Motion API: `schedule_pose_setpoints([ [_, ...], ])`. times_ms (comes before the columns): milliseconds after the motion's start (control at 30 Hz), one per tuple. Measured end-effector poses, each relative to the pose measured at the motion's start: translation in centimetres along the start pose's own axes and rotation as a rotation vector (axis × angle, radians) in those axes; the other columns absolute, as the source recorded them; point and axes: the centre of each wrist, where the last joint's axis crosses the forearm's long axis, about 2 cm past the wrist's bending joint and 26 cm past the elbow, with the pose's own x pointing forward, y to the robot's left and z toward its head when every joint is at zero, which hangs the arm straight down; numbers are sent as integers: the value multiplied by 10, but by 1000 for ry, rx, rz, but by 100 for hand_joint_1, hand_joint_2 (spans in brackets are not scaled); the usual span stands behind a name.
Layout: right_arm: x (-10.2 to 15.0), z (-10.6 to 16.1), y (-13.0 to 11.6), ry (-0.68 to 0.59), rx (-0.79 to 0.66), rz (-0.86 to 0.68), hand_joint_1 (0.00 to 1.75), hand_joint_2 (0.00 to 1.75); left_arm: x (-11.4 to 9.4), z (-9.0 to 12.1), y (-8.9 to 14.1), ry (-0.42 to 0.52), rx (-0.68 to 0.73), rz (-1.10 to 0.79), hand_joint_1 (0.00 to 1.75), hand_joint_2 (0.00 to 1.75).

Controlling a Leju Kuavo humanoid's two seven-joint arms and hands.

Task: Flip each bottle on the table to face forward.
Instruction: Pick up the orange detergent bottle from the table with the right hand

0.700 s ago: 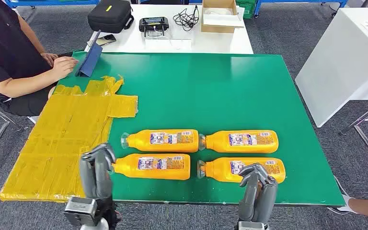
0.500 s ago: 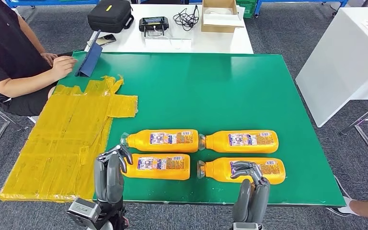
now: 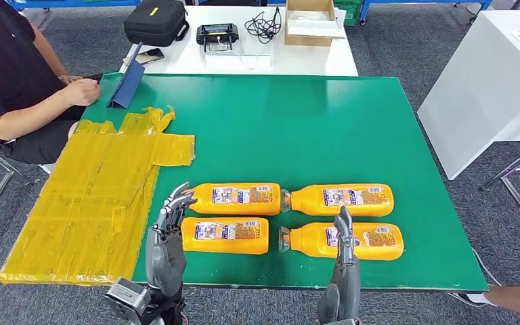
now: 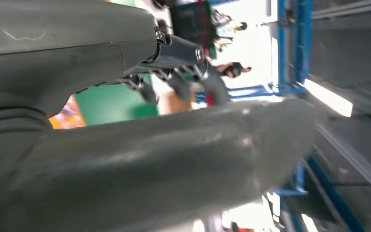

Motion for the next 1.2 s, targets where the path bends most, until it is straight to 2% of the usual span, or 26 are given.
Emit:
schedule_pose_setpoints([
  [200, -5, 7, -9, 36, 6, 1, 0, 0, -11, 14, 0, 61, 37, -114, 0, 0],
  [367, -10, 13, -13, 60, 89, 132, 0, 0, -10, 18, 2, 44, 78, -230, 0, 0],
  [467, -11, 11, -15, 77, 141, 201, 0, 0, -9, 23, 4, 53, 78, -221, 0, 0],
  [900, -12, 6, -18, 77, 207, 212, 0, 0, -9, 31, 8, 77, 51, -205, 0, 0],
  [1033, -13, 2, -19, 68, 253, 232, 0, 175, -9, 31, 9, 82, 44, -181, 0, 0],
  [1200, -21, -23, -30, 86, 402, 256, 0, 175, -10, 28, 9, 85, -5, -92, 0, 0],
])
